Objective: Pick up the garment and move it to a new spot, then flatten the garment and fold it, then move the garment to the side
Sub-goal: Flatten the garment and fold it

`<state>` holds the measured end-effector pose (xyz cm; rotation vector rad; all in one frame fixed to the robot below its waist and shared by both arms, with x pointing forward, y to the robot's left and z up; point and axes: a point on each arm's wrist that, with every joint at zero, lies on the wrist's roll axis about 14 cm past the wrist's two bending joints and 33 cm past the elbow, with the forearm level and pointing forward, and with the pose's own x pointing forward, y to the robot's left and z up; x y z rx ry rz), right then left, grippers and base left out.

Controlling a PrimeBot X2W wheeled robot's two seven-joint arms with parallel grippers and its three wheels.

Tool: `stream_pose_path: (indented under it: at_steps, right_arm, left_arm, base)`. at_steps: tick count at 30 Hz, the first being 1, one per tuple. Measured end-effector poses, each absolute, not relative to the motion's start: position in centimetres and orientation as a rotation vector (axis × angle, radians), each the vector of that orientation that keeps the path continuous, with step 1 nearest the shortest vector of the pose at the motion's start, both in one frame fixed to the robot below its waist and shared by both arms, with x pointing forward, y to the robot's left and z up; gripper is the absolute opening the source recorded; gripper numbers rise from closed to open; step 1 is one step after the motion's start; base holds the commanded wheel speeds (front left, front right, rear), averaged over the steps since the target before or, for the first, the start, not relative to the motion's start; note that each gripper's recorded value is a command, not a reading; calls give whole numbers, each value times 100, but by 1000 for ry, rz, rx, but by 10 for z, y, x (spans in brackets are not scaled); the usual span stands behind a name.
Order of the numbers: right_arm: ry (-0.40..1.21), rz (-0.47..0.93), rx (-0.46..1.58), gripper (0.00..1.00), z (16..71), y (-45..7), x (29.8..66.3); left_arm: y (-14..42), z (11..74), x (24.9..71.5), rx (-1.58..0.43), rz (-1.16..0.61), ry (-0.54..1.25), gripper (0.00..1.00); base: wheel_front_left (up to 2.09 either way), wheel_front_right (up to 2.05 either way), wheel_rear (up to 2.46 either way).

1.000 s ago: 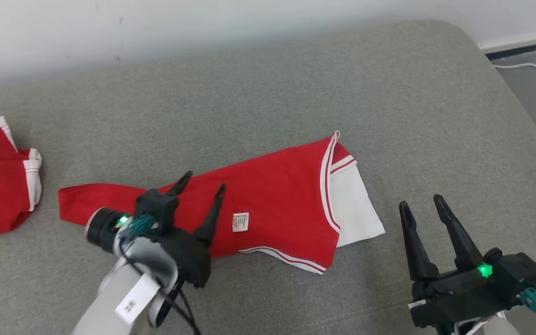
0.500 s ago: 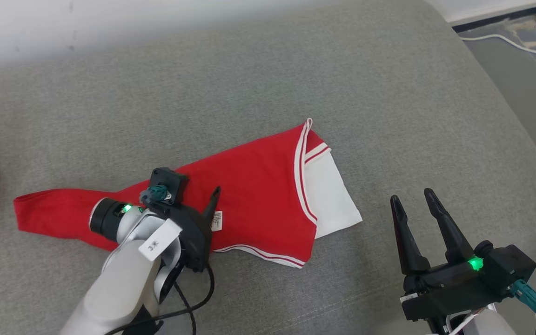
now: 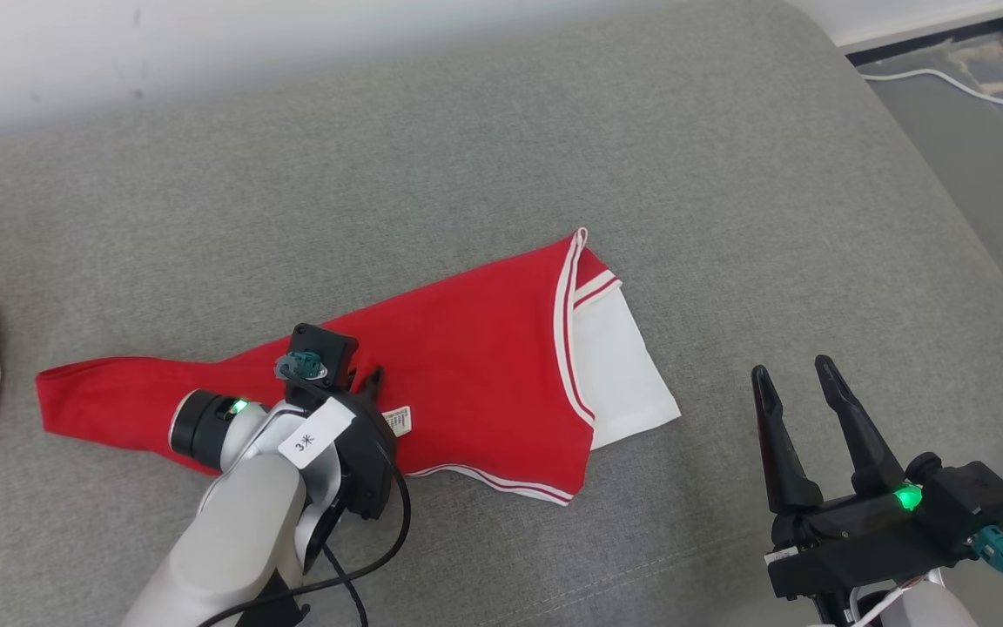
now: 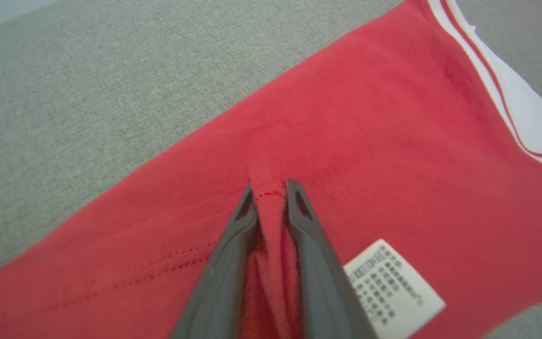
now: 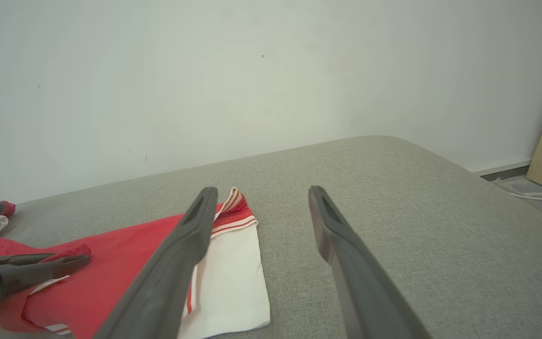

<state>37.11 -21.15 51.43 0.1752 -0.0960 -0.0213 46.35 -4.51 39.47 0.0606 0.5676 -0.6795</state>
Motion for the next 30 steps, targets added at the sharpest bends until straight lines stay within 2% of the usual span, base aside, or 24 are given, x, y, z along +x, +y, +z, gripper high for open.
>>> stream_pose_path:
  at_steps: [1, 6, 12, 21, 26, 30]
  right_arm:
    - [-97, -18, 176, 100, 514, -210, 371]
    - [-104, 2, 181, 100, 517, -205, 374]
    - [-81, 46, 200, 100, 510, -191, 375]
    - [103, 138, 329, 100, 462, -149, 366]
    - [197, 243, 384, 100, 448, -111, 361]
    - [260, 325, 430, 100, 442, -83, 358]
  left_arm:
    - [-45, 396, 464, 54, -676, 562, 0]
    - [-40, 402, 463, 23, -653, 546, 0]
    - [-42, 430, 470, -51, -635, 422, 0]
    - [-30, 481, 482, -151, -591, 195, 0]
    - [-21, 511, 486, -198, -572, 67, 0]
    - [-18, 520, 484, -203, -569, 34, 0]
  base:
    - [0, 0, 0]
    - [0, 0, 0]
    - [0, 0, 0]
    - [0, 0, 0]
    - [0, 0, 0]
    - [0, 0, 0]
